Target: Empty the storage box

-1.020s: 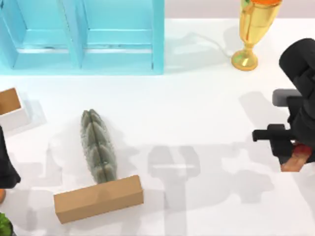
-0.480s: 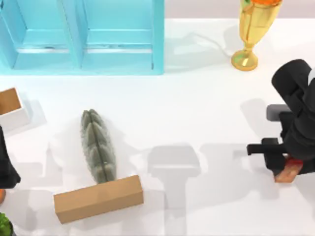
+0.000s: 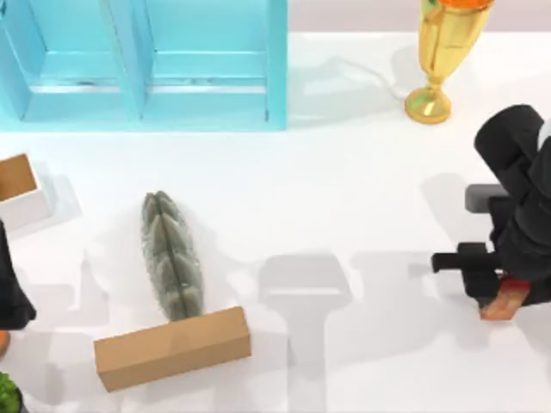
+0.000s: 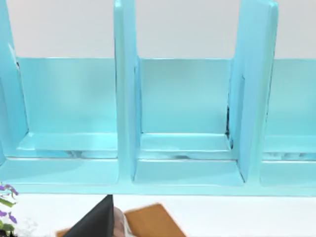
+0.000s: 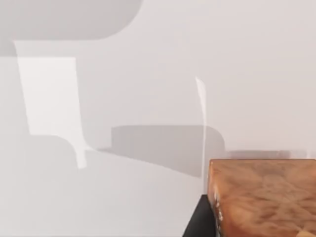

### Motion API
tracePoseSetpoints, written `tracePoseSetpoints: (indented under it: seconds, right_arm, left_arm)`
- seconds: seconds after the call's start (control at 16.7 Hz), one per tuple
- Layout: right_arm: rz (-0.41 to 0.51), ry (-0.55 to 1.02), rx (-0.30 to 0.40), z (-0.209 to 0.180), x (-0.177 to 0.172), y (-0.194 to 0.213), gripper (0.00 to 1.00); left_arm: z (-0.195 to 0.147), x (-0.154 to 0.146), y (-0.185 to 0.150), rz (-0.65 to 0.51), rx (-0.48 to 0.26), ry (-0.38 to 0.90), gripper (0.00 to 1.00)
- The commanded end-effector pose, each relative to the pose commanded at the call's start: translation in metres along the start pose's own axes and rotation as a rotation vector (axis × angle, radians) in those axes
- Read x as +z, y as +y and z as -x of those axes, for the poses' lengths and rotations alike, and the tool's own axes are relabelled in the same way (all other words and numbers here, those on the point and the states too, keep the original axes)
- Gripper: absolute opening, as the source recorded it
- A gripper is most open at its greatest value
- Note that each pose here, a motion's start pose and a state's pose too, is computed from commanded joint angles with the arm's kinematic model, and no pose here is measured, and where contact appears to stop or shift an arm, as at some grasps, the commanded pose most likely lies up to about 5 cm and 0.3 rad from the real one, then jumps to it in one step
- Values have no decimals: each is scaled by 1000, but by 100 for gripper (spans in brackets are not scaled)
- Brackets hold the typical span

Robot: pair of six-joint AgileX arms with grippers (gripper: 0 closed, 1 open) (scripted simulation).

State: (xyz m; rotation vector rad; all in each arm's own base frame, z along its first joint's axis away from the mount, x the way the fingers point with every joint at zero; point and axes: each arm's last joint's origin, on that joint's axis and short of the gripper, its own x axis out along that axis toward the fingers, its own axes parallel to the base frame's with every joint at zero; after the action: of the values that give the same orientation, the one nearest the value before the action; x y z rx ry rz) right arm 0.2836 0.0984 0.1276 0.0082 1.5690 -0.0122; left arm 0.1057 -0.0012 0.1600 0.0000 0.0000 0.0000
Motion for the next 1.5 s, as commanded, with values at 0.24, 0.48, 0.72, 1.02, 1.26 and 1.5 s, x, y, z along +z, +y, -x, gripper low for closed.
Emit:
tracePoseSetpoints:
  seconds: [0.24,0.48,0.72,1.02,1.26,1.5]
  right_arm:
    - [0,0,0,0,0,0,75]
    - [0,0,0,0,0,0,100]
    - [0,0,0,0,0,0,100]
    - [-1,0,0,1,0,0,100]
    - [-1,3,-1,24,3,1,100]
    - [-1,4,-2,62,2,1,100]
  left_arm:
    - [0,0,0,0,0,0,100]
    - [0,0,0,0,0,0,100]
    - [0,0,0,0,0,0,100]
    - [0,0,0,0,0,0,100]
    - [0,0,0,0,0,0,100]
    - [0,0,0,0,0,0,100]
